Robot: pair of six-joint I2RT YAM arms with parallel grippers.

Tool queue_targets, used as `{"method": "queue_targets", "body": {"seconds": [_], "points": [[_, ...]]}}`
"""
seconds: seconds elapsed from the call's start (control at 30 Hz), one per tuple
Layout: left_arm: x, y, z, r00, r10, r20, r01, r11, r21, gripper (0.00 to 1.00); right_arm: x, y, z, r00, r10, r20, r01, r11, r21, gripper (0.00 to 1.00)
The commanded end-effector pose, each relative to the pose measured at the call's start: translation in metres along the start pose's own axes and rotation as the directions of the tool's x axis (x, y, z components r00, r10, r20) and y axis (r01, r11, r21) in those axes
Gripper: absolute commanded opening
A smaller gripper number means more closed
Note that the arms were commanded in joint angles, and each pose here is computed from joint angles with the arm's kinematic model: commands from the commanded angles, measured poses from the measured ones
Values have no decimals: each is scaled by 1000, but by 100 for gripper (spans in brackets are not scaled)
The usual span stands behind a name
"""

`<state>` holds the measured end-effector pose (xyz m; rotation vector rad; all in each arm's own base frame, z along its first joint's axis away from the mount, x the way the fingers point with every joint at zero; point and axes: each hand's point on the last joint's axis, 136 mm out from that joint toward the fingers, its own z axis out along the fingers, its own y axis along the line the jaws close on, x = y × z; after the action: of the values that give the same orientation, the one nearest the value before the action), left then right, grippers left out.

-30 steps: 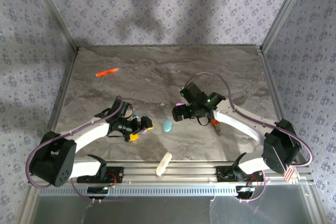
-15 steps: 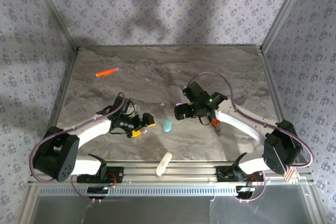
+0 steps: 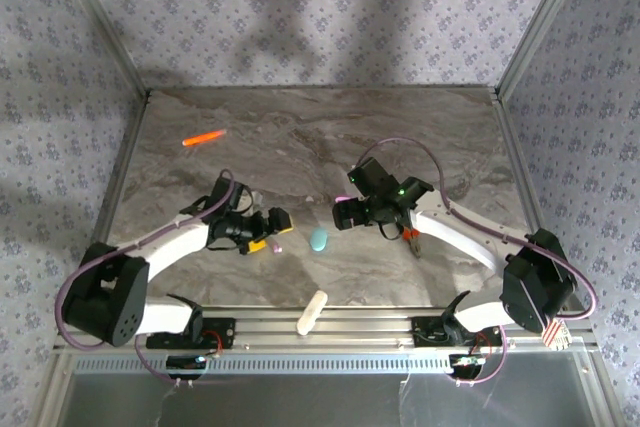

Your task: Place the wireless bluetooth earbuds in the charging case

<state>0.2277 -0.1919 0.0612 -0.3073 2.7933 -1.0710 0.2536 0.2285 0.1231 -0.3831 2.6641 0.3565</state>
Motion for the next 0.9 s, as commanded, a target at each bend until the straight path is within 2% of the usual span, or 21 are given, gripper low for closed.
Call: {"method": "queue_targets", "body": {"seconds": [0.0, 0.17, 0.33, 0.47, 0.53, 0.7, 0.87], "points": [[-9, 10, -23, 997, 4, 72, -1, 999, -32, 100, -1, 8, -4, 999, -34, -15, 35, 999, 36, 82], [-23, 25, -59, 983, -37, 178, 45, 998, -38, 100, 3, 21, 5, 995, -68, -69, 78, 987, 142, 77], [-37, 44, -87, 951, -126, 281, 125, 992, 23, 100, -4, 59, 10, 990, -113, -88, 127, 976, 177, 71], [-44, 51, -96, 924, -195, 328, 173, 980, 96, 100, -2, 87, 19, 978, -170, -125, 193, 959, 207, 65], [-47, 57, -99, 908, -237, 346, 202, 970, 135, 100, 0, 102, 26, 969, -197, -149, 227, 949, 218, 59], [-50, 80, -105, 864, -327, 383, 279, 944, 175, 100, 7, 135, 39, 950, -247, -192, 288, 930, 229, 50], [-52, 97, -108, 830, -385, 404, 344, 923, 174, 100, 13, 162, 53, 929, -286, -233, 338, 912, 230, 45]]}}
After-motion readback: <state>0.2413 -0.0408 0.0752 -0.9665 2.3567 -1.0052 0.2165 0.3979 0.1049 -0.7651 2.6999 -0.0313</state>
